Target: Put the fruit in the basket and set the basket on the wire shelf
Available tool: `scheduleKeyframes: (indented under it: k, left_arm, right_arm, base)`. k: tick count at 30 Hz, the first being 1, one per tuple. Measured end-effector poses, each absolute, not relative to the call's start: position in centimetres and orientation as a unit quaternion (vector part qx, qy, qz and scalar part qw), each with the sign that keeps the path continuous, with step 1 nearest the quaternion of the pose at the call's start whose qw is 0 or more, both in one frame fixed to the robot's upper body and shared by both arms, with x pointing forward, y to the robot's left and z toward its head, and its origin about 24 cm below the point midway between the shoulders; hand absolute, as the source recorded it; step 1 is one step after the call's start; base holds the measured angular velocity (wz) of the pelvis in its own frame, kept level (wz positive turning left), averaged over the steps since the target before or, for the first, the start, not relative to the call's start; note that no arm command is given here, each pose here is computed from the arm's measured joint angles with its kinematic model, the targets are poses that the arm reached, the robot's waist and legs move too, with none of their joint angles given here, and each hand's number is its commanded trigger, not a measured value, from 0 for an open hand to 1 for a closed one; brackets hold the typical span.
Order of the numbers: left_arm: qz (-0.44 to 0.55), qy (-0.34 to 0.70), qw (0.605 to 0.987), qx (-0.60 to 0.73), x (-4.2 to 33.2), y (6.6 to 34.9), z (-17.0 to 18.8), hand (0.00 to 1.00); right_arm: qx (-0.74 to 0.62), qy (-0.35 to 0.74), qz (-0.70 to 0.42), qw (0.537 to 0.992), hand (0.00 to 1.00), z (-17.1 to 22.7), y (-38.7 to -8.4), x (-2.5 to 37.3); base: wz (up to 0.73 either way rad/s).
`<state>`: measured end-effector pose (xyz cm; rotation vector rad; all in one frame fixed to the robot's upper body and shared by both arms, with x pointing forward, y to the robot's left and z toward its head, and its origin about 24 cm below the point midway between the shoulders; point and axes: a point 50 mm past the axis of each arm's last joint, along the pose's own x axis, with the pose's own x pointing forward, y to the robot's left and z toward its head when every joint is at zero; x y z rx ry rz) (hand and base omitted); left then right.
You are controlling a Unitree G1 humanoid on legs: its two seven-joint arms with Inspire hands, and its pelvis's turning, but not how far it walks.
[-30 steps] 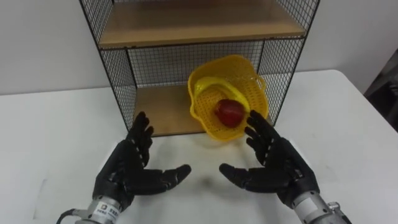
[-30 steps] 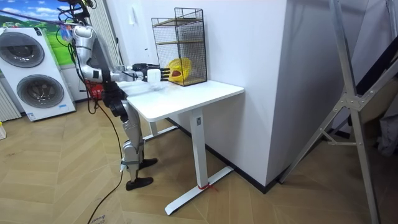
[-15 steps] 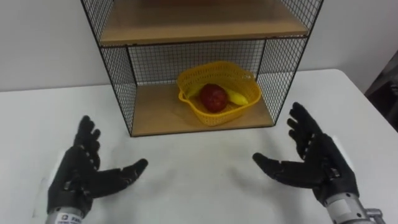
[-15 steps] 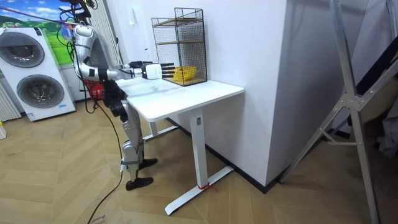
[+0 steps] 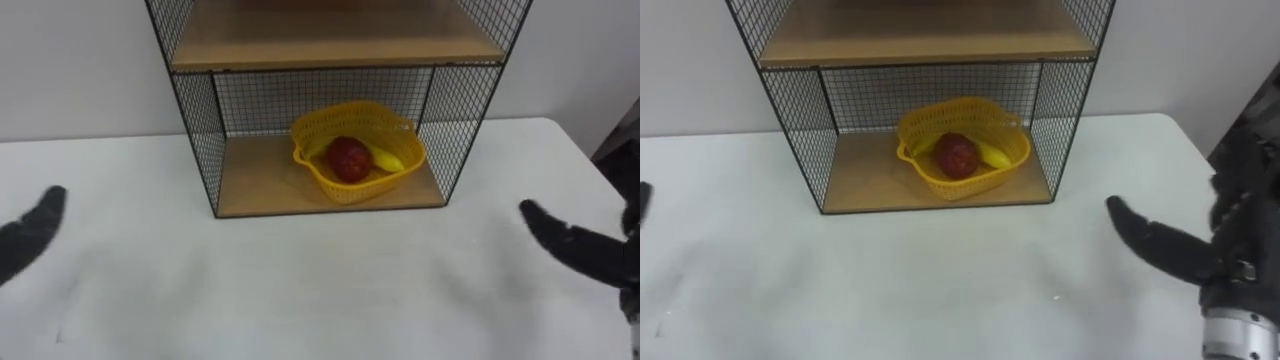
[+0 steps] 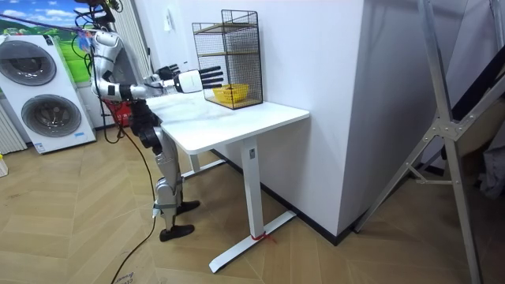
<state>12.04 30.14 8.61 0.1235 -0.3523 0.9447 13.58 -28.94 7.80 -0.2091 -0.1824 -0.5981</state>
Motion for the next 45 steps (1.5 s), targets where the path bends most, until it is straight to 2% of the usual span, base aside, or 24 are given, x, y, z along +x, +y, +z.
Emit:
scheduleKeyframes:
  k: [2,4,5,7,10,14,16,17,19,20,22,26,28,29,31,35,40,41,44,45]
  left_arm:
    - [0.507,-0.196,0.836,0.072,11.0,31.5,9.8,0.0]
    - [0.574,-0.246,0.776,0.09,9.5,33.1,12.0,0.0]
    - [0.589,-0.261,0.759,0.095,9.2,33.4,12.5,0.0]
    - [0.641,-0.311,0.693,0.109,7.7,35.0,14.6,0.0]
    - [0.681,-0.349,0.631,0.13,5.7,36.4,16.7,0.0]
    - [0.743,-0.343,0.565,0.106,3.2,39.2,17.3,0.0]
    - [0.787,-0.308,0.528,0.084,1.7,41.1,16.6,0.0]
    - [0.799,-0.298,0.518,0.073,1.2,41.6,16.3,0.0]
    - [0.842,-0.259,0.473,0.013,-1.4,43.3,14.9,0.0]
    - [0.853,-0.246,0.461,-0.004,-2.0,43.6,14.4,0.0]
    - [0.892,-0.186,0.409,-0.054,-4.2,44.7,11.7,0.0]
    - [0.932,-0.099,0.328,-0.119,-7.4,45.0,7.3,0.0]
    - [0.945,-0.061,0.28,-0.159,-9.1,44.6,5.0,0.0]
    - [0.948,-0.05,0.269,-0.164,-9.5,44.4,4.4,0.0]
    - [0.953,-0.013,0.237,-0.186,-10.7,43.6,2.3,0.0]
    - [0.949,0.061,0.249,-0.182,-11.4,41.4,-1.4,0.0]
    - [0.911,0.231,0.279,-0.198,-11.0,34.4,-8.7,0.0]
    - [0.902,0.254,0.29,-0.196,-10.8,33.7,-9.4,0.0]
    - [0.843,0.359,0.366,-0.164,-10.0,31.5,-11.4,0.0]
    - [0.808,0.399,0.413,-0.132,-9.6,31.1,-11.9,0.0]
  right_arm:
    - [-0.123,-0.117,-0.342,0.924,0.0,9.1,-30.1,13.2]
    - [-0.152,-0.165,-0.399,0.889,0.0,11.3,-31.8,12.7]
    - [-0.16,-0.178,-0.414,0.878,0.0,12.0,-32.3,12.5]
    - [-0.19,-0.231,-0.473,0.828,0.0,14.7,-34.4,11.6]
    - [-0.2,-0.277,-0.546,0.765,0.0,17.1,-36.8,9.9]
    - [-0.161,-0.258,-0.649,0.697,0.0,16.9,-40.3,7.1]
    - [-0.132,-0.229,-0.727,0.634,0.0,16.0,-42.6,4.3]
    - [-0.122,-0.223,-0.743,0.62,0.0,15.8,-43.0,3.7]
    - [-0.08,-0.196,-0.8,0.561,0.0,14.7,-44.4,1.0]
    - [-0.065,-0.19,-0.811,0.549,0.0,14.5,-44.6,0.4]
    - [-0.025,-0.139,-0.849,0.508,0.0,12.4,-45.5,-1.7]
    - [0.037,-0.058,-0.894,0.443,0.0,8.5,-46.1,-4.7]
    - [0.082,-0.006,-0.918,0.388,0.0,5.6,-45.8,-6.8]
    - [0.089,0.009,-0.923,0.375,0.0,4.9,-45.6,-7.3]
    - [0.128,0.053,-0.938,0.319,0.0,2.2,-44.4,-9.6]
    - [0.142,0.155,-0.938,0.275,0.0,-2.8,-40.5,-12.7]
    - [0.189,0.314,-0.898,0.243,0.0,-10.1,-31.9,-12.6]
    - [0.192,0.33,-0.892,0.243,0.0,-10.7,-31.2,-12.4]
    - [0.206,0.391,-0.861,0.252,0.0,-12.4,-28.6,-11.5]
    - [0.205,0.414,-0.845,0.268,0.0,-13.0,-28.1,-10.6]
  base:
    - [-0.06]
    - [-0.1]
    - [0.05]
    - [0.12]
    - [0.06]
    - [0.08]
    - [0.17]
    - [0.0]
    - [-0.07]
    - [-0.03]
    - [0.0]
    - [0.0]
    - [0.0]
    - [0.0]
    - [0.08]
    - [0.04]
    - [-0.1]
    - [-0.1]
    - [0.0]
    - [0.1]
